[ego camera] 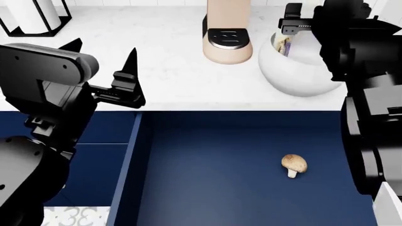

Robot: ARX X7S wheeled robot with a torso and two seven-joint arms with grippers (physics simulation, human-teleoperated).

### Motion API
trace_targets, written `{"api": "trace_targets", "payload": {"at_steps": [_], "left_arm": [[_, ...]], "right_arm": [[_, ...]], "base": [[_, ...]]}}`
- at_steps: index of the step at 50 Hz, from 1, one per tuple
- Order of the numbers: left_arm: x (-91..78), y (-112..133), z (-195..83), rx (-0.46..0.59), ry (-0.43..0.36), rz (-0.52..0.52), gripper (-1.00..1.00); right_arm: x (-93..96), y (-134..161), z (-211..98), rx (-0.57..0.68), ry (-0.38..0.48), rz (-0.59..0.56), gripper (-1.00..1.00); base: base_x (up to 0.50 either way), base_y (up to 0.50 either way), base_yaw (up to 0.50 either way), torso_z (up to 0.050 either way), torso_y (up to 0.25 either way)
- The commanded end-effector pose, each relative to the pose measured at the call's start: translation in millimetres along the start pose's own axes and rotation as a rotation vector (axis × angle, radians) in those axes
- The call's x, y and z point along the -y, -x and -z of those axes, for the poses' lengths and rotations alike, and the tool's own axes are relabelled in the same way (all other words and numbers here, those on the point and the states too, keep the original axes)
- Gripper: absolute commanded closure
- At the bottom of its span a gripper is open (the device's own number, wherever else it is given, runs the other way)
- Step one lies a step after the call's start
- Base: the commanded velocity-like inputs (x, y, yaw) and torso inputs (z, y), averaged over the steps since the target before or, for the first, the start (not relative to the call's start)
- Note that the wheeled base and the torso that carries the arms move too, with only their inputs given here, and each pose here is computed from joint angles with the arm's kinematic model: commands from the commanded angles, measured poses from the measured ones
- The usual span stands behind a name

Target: Place the bar in the bowl and close the drawer.

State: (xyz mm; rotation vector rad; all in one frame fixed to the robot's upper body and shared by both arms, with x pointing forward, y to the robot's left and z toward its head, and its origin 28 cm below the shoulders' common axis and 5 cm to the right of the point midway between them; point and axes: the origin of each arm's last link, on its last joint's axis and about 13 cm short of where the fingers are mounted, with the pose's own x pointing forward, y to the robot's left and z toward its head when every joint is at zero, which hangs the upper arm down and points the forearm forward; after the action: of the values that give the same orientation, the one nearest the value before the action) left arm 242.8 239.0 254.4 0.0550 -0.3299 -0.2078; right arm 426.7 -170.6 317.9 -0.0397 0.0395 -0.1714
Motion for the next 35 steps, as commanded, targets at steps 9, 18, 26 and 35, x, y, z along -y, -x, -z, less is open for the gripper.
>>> {"api": "trace_targets", "payload": {"at_steps": [9,18,26,35], "left_arm": [[-0.2,0,0,0.005,0.003,0.000,-1.00],[-0.6,1,-4,0.025,0.000,-0.006,-1.00],[-1.0,0,-10,0.057,-0.003,-0.015,-1.00],[-2.1,0,-14,0.074,0.001,-0.023,-1.00]], "right_arm": [[0.3,13,-22,0.074,0.003,-0.015,-1.00],[1.6,44,-50,0.178,0.011,-0.043,-1.00],[1.8,79,-51,0.215,0.044,-0.065,-1.00],[1.3,128,-24,0.239,0.100,-0.102,-1.00]], "base": [[0.00,0.00,0.00,0.000,0.000],[0.00,0.00,0.00,0.000,0.000],[0.00,0.00,0.00,0.000,0.000],[0.00,0.00,0.00,0.000,0.000]]}}
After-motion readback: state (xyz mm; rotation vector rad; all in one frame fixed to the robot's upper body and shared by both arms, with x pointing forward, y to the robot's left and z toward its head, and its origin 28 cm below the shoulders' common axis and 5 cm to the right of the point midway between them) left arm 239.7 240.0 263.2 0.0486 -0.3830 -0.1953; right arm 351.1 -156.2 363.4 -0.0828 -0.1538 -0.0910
